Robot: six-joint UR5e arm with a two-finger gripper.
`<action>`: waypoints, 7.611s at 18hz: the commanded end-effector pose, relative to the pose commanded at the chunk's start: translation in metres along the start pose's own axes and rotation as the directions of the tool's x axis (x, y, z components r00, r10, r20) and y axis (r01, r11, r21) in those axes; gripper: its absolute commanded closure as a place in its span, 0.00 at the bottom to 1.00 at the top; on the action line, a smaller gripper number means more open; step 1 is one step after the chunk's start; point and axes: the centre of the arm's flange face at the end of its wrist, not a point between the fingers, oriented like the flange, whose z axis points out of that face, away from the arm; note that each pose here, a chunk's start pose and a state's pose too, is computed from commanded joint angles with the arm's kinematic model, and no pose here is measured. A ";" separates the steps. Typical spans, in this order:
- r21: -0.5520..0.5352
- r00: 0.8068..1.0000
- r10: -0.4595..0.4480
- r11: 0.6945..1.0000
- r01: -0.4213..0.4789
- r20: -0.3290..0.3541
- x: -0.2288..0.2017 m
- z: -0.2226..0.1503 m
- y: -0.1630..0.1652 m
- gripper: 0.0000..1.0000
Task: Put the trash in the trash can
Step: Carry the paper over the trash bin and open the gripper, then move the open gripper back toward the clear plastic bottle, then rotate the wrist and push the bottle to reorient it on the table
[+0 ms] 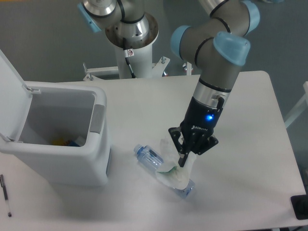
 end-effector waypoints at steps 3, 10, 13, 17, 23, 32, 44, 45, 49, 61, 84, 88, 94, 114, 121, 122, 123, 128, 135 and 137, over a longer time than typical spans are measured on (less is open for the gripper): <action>0.012 1.000 -0.002 1.000 0.002 -0.015 0.025 -0.007 -0.002 0.91; 0.052 0.994 0.010 0.999 -0.004 -0.113 0.089 -0.059 -0.001 0.91; 0.060 0.987 0.027 0.998 -0.018 -0.161 0.128 -0.070 0.002 0.91; 0.035 0.978 0.061 0.998 -0.055 -0.200 0.170 -0.064 0.020 0.89; -0.010 0.971 0.080 0.996 -0.084 -0.224 0.187 -0.048 0.056 0.78; -0.028 0.968 0.114 0.992 -0.123 -0.225 0.182 -0.033 0.063 0.28; -0.047 0.985 0.079 0.995 -0.087 -0.155 0.128 0.002 0.024 0.00; -0.051 0.991 0.056 0.997 -0.063 -0.121 0.107 0.003 0.021 0.00; -0.039 0.997 -0.008 0.999 0.005 -0.074 0.053 -0.003 0.015 0.00; -0.177 0.978 -0.124 0.972 0.154 0.167 -0.072 0.054 0.030 0.00; -0.497 0.833 -0.180 0.729 0.470 0.523 -0.121 0.187 0.013 0.00; -0.498 0.824 -0.183 0.720 0.484 0.536 -0.123 0.190 0.015 0.00; -0.498 0.814 -0.187 0.709 0.500 0.550 -0.122 0.200 0.019 0.00; -0.530 0.743 -0.061 0.662 0.530 0.666 -0.121 0.259 0.058 0.19; -0.534 0.741 -0.052 0.660 0.528 0.669 -0.121 0.262 0.060 0.34; -0.533 0.743 -0.053 0.662 0.526 0.667 -0.120 0.260 0.058 0.38; -0.533 0.744 -0.053 0.664 0.525 0.666 -0.118 0.260 0.058 0.40; -0.531 0.748 -0.053 0.672 0.517 0.661 -0.110 0.257 0.054 0.45; -0.529 0.752 -0.057 0.677 0.512 0.656 -0.105 0.252 0.050 0.54; -0.526 0.761 -0.059 0.688 0.500 0.646 -0.099 0.243 0.044 0.55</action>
